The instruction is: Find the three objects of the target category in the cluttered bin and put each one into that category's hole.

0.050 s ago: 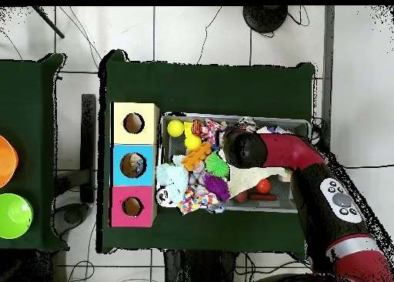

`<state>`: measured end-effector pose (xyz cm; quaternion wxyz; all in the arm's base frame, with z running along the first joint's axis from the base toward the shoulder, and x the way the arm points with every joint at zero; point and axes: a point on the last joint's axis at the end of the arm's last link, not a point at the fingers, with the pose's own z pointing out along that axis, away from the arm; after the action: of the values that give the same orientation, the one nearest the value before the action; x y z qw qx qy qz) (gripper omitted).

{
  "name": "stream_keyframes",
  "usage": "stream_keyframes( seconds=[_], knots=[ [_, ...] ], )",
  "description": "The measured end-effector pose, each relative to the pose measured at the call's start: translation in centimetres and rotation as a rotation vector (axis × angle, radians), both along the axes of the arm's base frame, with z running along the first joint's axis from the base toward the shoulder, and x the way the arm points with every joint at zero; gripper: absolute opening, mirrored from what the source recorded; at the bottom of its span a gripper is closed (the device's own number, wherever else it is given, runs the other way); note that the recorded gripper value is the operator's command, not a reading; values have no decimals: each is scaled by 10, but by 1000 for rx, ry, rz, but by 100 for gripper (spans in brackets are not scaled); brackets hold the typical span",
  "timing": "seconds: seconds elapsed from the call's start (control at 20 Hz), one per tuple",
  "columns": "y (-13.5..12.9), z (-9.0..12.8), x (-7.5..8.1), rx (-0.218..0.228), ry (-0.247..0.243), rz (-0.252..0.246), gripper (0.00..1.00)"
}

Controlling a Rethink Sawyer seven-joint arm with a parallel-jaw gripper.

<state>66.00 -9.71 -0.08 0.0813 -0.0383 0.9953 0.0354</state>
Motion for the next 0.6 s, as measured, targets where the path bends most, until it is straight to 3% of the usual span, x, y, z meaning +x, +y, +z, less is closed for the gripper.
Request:
stream_keyframes(
  seconds=[0.6],
  knots=[
    [-11,-6,0,32,-3,-25,100]
  ],
)
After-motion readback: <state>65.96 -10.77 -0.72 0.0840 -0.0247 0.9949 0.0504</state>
